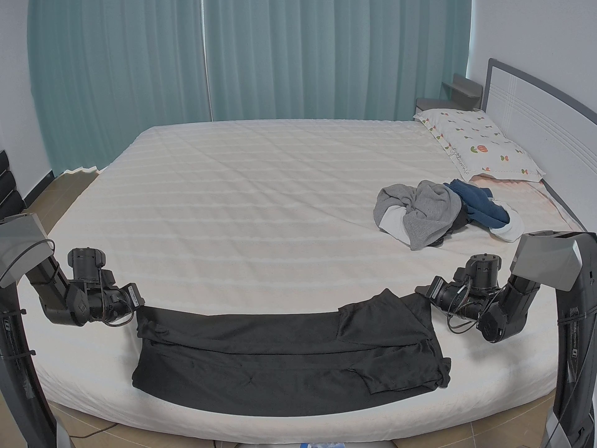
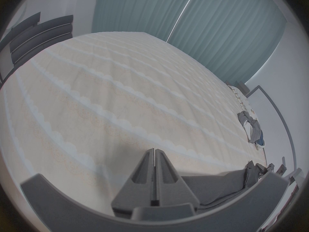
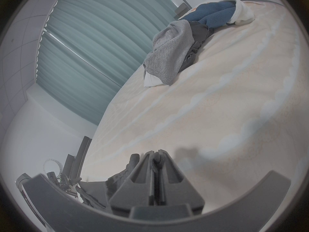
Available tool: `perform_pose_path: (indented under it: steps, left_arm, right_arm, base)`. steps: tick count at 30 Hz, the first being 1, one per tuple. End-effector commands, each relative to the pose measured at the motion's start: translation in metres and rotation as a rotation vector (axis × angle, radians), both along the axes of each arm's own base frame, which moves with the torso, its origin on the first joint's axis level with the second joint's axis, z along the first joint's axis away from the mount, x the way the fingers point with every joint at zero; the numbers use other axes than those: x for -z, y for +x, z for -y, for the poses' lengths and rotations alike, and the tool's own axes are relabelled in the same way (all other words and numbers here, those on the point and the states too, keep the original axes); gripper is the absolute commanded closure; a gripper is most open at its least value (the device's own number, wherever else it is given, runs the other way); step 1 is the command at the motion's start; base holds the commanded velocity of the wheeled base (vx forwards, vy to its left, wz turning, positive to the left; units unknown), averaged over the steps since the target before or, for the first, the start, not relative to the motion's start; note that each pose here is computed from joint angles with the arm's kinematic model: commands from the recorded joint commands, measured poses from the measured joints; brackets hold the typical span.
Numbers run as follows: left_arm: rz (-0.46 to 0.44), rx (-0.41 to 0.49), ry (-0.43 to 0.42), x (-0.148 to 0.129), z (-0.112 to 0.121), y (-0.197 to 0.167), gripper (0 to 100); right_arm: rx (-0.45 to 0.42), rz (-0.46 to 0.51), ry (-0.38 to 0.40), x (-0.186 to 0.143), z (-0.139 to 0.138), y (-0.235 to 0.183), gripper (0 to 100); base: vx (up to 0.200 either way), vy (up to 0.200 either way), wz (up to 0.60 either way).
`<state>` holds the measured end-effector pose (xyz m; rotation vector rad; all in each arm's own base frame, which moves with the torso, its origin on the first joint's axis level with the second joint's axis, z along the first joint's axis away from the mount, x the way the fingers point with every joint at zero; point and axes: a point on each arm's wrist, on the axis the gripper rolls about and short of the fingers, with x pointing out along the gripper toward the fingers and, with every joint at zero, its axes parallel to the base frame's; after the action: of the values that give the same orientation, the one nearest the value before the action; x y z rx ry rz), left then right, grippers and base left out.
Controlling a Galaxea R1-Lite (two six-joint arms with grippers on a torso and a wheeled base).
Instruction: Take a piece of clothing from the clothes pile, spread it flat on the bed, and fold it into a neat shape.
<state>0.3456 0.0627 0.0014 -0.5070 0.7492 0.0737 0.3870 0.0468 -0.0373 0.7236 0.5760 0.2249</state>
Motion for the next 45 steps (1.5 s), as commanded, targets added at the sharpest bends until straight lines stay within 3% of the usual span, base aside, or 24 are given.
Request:
perform_pose_path:
  steps: [1,2,4,5,15,31,43,44,45]
  left_arm:
    - [-0.003,0.001,-0.002,0.001,0.000,0.000,100]
    - [-0.003,0.001,-0.002,0.001,0.000,0.000,100]
    - [-0.007,0.002,-0.002,0.001,0.000,-0.001,100]
    - [-0.008,0.003,-0.001,0.002,0.000,-0.001,0]
    - [0.009,0.005,-0.010,-0.006,-0.002,-0.005,0]
    - [-0.004,0.113,0.001,-0.008,0.034,-0.017,0]
    - [0.039,0.139,0.019,0.002,0.044,-0.022,0]
    - [0.035,0.142,0.021,0.003,0.044,-0.022,100]
    - [0.032,0.145,0.025,0.005,0.044,-0.022,100]
  right_arm:
    - [0.000,-0.010,-0.001,0.005,0.000,0.000,100]
    - [0.000,-0.012,-0.001,0.005,0.000,0.000,0]
    - [0.001,-0.009,0.000,0.004,0.000,-0.001,0]
    - [0.001,-0.011,0.000,0.003,0.000,-0.002,0]
    - [0.006,0.014,0.010,-0.024,0.006,-0.016,0]
    - [0.000,-0.009,0.007,-0.019,0.004,-0.020,0]
    - [-0.006,-0.016,0.008,-0.018,0.003,-0.021,0]
    - [-0.006,-0.014,0.008,-0.018,0.003,-0.021,0]
    - [-0.006,-0.016,0.008,-0.018,0.003,-0.021,0]
  base:
    - [0.000,0.000,0.00]
    - [0.000,0.000,0.00]
    - [0.000,0.000,0.00]
    - [0.000,0.000,0.00]
    - [0.000,0.000,0.00]
    - [0.000,0.000,0.00]
    - [0.000,0.000,0.00]
    - [0.000,0.000,0.00]
    - [0.000,0.000,0.00]
